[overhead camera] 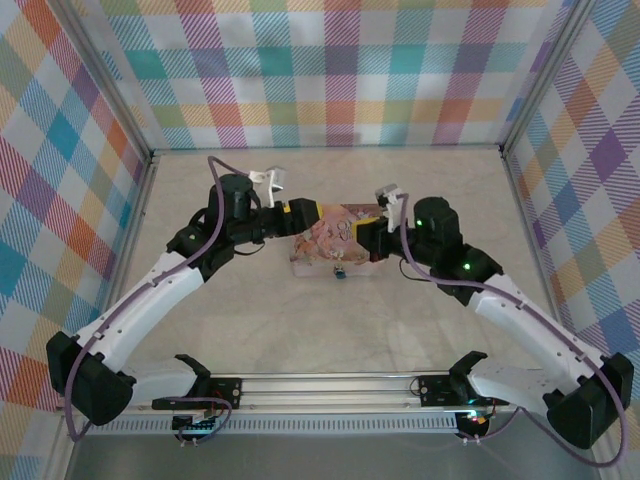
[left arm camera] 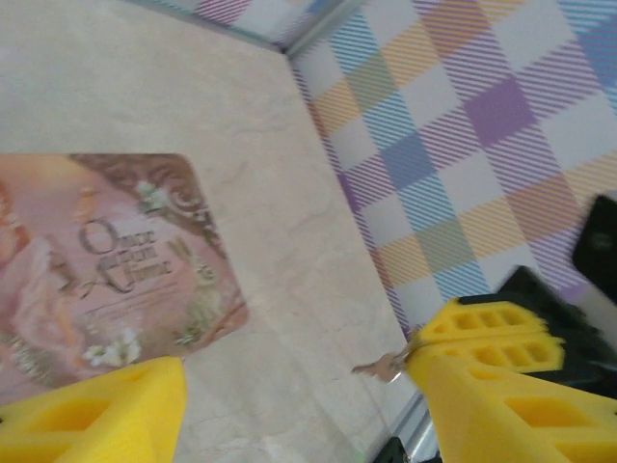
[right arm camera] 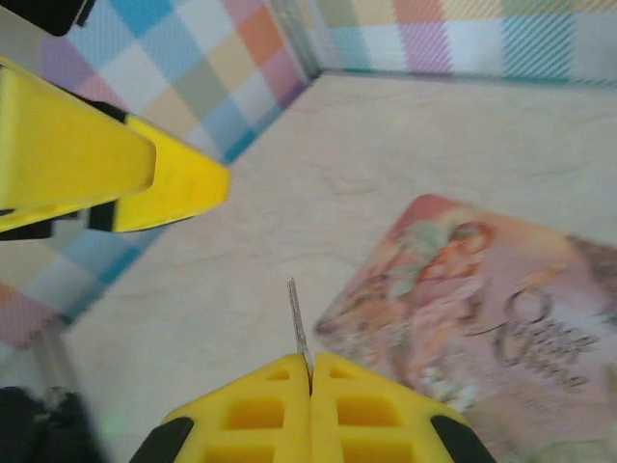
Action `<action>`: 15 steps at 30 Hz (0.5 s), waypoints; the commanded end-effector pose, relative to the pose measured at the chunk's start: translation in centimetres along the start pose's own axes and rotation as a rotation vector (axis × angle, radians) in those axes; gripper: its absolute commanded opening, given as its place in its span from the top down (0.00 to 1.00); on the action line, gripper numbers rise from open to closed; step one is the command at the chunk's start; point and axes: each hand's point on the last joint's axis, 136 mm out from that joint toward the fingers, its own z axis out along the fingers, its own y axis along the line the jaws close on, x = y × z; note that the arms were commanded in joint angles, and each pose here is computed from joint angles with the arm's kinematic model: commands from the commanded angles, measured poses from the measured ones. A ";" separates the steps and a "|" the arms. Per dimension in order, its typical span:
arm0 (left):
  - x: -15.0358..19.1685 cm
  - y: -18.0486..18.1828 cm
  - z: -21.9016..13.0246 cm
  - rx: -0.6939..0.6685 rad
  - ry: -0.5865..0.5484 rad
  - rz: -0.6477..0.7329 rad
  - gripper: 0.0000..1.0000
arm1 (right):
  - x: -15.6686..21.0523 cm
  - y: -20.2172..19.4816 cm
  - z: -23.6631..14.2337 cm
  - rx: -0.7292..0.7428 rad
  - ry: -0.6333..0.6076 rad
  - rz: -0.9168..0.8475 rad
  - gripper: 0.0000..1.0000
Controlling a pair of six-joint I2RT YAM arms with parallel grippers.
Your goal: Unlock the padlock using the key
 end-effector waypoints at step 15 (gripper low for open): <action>-5.5 2.9 -1.2 -0.109 -0.070 -0.188 0.31 | -11.3 -2.2 -1.3 0.634 -0.336 -0.755 1.00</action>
